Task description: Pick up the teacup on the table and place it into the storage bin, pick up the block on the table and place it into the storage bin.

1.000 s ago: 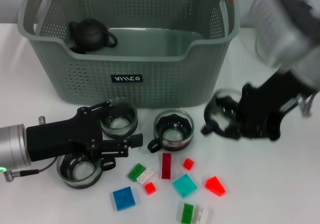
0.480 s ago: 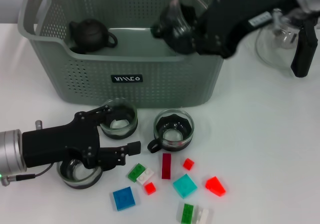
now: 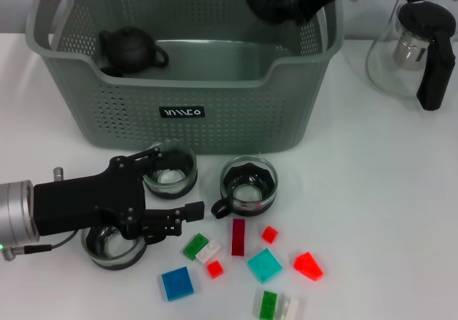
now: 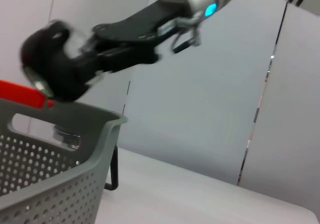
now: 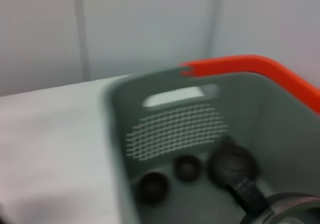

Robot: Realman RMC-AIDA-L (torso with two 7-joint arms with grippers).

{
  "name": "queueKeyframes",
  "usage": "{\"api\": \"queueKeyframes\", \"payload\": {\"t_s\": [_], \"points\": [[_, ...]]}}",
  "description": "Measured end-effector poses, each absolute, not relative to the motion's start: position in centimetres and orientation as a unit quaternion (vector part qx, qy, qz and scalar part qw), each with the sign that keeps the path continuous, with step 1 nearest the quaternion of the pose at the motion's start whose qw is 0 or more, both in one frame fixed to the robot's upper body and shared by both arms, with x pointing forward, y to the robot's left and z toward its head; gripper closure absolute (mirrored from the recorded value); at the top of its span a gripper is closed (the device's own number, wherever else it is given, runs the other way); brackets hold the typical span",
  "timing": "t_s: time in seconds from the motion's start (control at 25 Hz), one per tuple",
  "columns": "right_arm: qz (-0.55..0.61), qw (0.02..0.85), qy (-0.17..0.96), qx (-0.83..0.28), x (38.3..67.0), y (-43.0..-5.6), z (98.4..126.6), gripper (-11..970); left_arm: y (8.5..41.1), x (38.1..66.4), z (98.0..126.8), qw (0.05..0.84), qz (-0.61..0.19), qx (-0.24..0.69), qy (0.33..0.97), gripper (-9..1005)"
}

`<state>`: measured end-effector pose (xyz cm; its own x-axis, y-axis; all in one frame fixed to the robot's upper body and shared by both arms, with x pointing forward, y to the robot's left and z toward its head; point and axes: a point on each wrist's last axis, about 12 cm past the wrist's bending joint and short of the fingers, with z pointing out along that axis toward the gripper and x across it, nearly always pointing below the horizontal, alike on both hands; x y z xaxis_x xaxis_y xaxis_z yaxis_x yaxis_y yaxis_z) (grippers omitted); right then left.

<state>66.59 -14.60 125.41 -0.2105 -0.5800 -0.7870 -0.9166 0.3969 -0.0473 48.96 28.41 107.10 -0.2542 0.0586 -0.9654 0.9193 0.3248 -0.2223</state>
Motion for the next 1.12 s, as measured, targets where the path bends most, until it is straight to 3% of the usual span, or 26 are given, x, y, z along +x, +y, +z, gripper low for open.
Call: {"api": "queueKeyframes", "payload": {"t_s": [0.28, 0.6, 1.12], "points": [[0.185, 0.388, 0.78, -0.455, 68.9, -14.4, 122.4, 905, 28.3, 49.0, 107.3, 0.485, -0.447, 0.38, 0.649, 79], [0.15, 0.389, 0.786, -0.457, 69.1, -12.1, 119.9, 906, 28.2, 49.1, 107.3, 0.486, -0.446, 0.384, 0.646, 80], [0.117, 0.404, 0.783, -0.459, 69.5, -10.0, 118.4, 905, 28.4, 49.1, 107.4, 0.49, -0.442, 0.387, 0.644, 82]]}}
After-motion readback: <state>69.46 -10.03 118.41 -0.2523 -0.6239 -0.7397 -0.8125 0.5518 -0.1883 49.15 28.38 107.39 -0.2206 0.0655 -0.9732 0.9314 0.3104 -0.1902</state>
